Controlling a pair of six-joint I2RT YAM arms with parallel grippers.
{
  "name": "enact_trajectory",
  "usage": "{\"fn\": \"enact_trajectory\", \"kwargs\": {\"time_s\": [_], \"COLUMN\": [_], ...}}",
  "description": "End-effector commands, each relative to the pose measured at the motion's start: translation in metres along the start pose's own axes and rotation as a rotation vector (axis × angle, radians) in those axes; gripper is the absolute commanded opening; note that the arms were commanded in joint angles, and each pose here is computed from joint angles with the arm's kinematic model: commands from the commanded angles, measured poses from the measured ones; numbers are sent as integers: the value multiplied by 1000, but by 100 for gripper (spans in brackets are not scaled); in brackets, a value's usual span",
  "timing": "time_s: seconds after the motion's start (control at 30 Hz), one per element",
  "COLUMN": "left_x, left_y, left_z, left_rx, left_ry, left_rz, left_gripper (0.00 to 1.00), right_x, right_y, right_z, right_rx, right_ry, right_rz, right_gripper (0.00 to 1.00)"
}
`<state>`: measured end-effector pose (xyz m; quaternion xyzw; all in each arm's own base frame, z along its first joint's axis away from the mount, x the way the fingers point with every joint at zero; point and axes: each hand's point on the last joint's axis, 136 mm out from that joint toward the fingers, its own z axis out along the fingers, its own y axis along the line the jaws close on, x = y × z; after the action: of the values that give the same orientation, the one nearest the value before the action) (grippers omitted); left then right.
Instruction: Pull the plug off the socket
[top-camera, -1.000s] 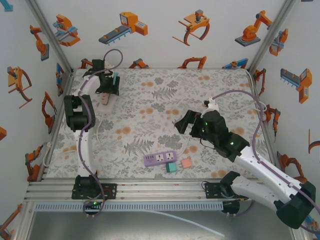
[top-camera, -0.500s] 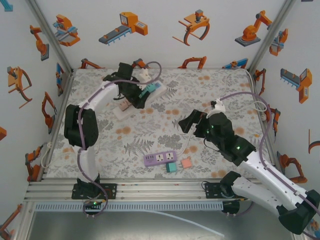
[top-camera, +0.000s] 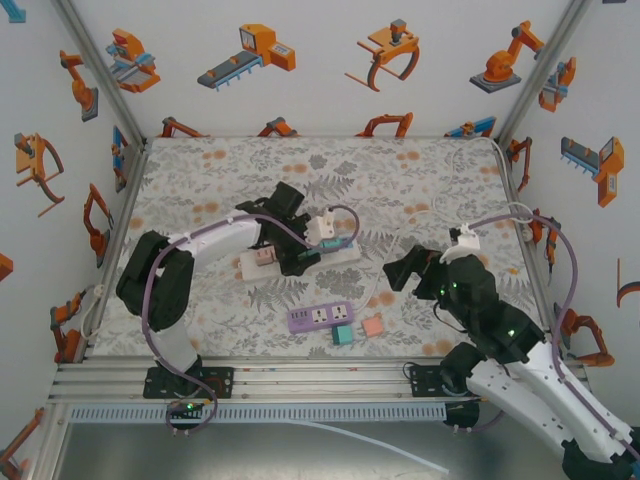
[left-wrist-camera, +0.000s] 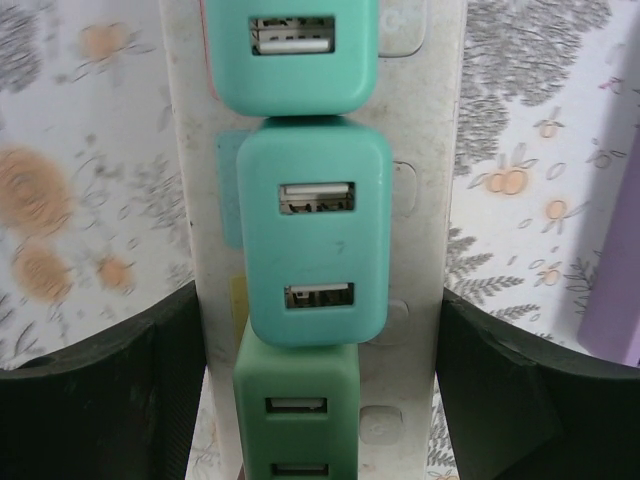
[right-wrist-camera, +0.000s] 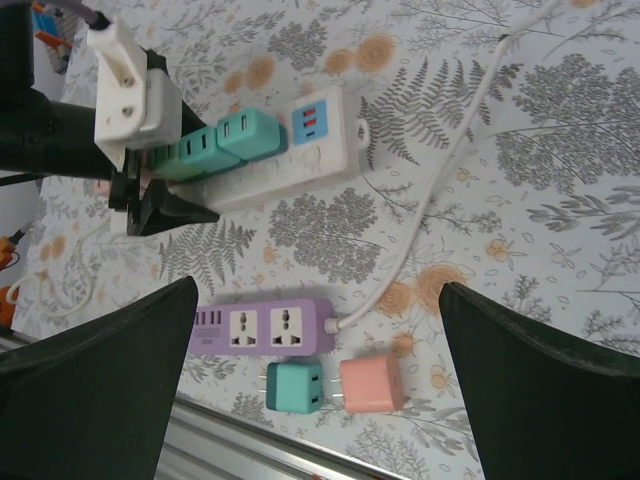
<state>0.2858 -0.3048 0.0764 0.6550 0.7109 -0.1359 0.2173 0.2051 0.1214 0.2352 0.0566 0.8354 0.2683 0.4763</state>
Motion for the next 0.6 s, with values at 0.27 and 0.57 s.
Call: {"fn": "enact_trajectory", "kwargs": {"time_s": [0.27, 0.57], "left_x": [-20, -10], "left_y": [5, 2], "left_z": [16, 29], "left_rx": [-69, -80], "left_ry": [-40, -45], "left_rz": [85, 40], "left_gripper": [48, 65], "right_x": [6, 4], "right_y": [-15, -13], "right_z": [3, 6], "right_rx": [70, 81], "right_ry": [12, 22], "right_rz": [-43, -84], "right_gripper": [94, 95]}}
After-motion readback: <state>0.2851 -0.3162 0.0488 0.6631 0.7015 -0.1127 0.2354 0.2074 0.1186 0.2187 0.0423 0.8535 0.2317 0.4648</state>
